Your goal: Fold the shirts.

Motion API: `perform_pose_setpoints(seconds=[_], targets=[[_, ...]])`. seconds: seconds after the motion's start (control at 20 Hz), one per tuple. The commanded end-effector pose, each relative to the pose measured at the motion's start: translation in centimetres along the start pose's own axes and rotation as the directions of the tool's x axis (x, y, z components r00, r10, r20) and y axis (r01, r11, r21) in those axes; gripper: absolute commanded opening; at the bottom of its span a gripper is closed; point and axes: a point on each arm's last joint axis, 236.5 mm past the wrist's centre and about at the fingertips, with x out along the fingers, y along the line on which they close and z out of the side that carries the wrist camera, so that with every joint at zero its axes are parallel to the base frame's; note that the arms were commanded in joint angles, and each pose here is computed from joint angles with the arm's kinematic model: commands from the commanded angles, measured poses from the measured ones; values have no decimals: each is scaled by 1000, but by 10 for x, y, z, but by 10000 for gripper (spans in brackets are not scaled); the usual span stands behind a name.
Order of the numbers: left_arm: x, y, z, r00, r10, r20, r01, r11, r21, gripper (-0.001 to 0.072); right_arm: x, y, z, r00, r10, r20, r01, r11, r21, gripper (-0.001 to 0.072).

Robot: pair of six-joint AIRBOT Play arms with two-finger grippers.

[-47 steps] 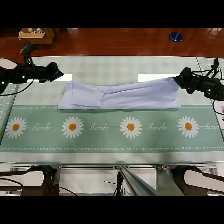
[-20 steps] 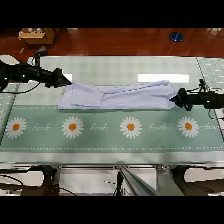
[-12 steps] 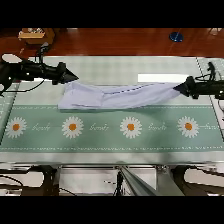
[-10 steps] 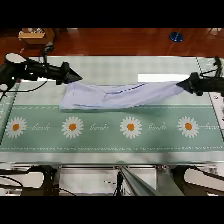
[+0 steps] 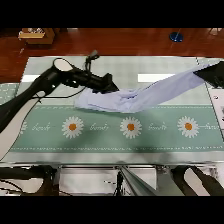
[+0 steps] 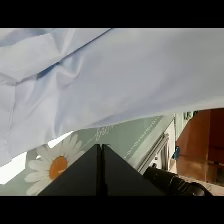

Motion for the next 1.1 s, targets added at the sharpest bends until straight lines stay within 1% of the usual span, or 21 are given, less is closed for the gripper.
perform_pose_setpoints(seconds=[0.0,0.15,0.3,0.4,0.45,0.6,0.75,0.85,0.9,0.95,1.05], targets=[[42,-24,-21,999,-39,-26,39,999,-24,18,-24,31,-18,1000,12,-6,-13,999,-32,19],[76,-37,-42,993,-95,-69,89,992,-87,18,-35,45,-26,1000,20,2,-20,999,-38,18],[109,-37,-65,989,-106,-106,92,987,-128,18,-45,67,-30,998,64,26,-63,996,-58,19],[132,-43,-81,982,-140,-126,114,975,-192,18,-53,84,-31,993,103,51,-100,993,-59,19],[143,-48,-91,976,-166,-138,131,964,-230,18,-55,88,-32,993,107,59,-103,993,-62,19],[168,-69,-122,953,-249,-174,195,940,-279,17,-57,88,-33,993,96,63,-92,993,-68,19],[175,-76,-114,947,-299,-121,253,920,-298,17,-57,88,-35,994,99,54,-95,994,-59,19],[159,-74,-86,943,-325,-71,292,911,-291,16,-57,89,-39,994,100,37,-98,994,-57,19],[143,-75,-69,937,-347,-49,323,910,-258,16,-57,88,-40,994,100,35,-98,994,-50,19],[123,-78,-53,927,-374,-31,360,908,-213,15,-57,88,-39,994,100,36,-98,994,-43,19],[69,-92,-20,898,-440,5,440,897,-47,15,-56,88,-39,994,100,35,-99,995,-30,19]])
